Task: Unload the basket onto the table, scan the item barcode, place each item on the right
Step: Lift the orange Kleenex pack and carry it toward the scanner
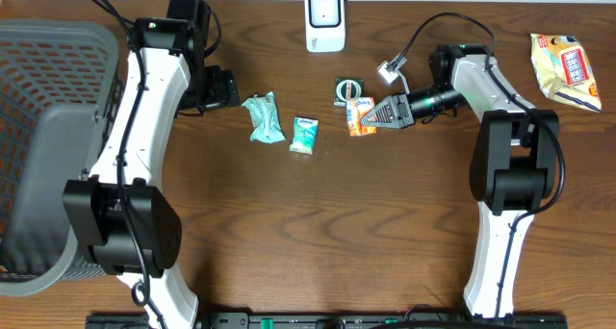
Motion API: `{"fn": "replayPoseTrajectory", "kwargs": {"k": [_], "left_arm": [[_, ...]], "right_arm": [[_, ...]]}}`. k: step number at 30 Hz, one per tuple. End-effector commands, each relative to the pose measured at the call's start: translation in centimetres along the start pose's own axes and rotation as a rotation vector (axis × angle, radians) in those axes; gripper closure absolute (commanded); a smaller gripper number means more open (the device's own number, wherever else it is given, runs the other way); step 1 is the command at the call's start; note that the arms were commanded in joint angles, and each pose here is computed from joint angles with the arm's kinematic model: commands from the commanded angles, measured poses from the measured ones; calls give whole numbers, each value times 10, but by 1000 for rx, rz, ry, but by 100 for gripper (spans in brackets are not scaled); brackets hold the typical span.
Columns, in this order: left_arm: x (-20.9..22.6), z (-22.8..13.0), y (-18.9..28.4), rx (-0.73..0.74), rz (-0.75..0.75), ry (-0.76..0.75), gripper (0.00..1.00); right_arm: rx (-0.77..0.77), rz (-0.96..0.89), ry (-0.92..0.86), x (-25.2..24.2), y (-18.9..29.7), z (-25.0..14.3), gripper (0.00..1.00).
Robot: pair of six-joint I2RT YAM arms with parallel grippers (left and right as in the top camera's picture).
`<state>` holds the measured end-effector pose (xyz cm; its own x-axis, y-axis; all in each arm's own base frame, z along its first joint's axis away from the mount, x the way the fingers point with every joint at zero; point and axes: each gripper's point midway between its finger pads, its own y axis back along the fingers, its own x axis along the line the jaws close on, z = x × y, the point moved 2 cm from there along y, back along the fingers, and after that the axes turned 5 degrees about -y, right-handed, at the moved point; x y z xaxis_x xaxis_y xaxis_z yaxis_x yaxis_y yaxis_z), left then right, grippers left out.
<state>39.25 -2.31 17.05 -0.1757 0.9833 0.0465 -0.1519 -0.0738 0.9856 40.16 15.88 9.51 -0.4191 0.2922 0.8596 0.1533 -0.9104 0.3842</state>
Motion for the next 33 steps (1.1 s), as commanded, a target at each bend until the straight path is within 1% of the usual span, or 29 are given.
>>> {"fn": "replayPoseTrajectory", "kwargs": {"k": [1,8,19,24,27,33], "left_arm": [[4,-2,-2,8,16,-15,2],[4,-2,-2,8,16,-15,2],[4,-2,-2,8,16,-15,2],[4,-2,-2,8,16,-15,2],[4,-2,-2,8,16,-15,2],[4,-2,-2,8,16,-15,2]], "right_arm": [[-90,72,74,25,11,19,99],[-276,296,112,58,22,46,99],[-244,310,131,65,7,47,99],[-212,298,200,67,-8,47,99],[-190,271,282,64,-18,49,99],[-186,271,382,67,-29,55,99]]}}
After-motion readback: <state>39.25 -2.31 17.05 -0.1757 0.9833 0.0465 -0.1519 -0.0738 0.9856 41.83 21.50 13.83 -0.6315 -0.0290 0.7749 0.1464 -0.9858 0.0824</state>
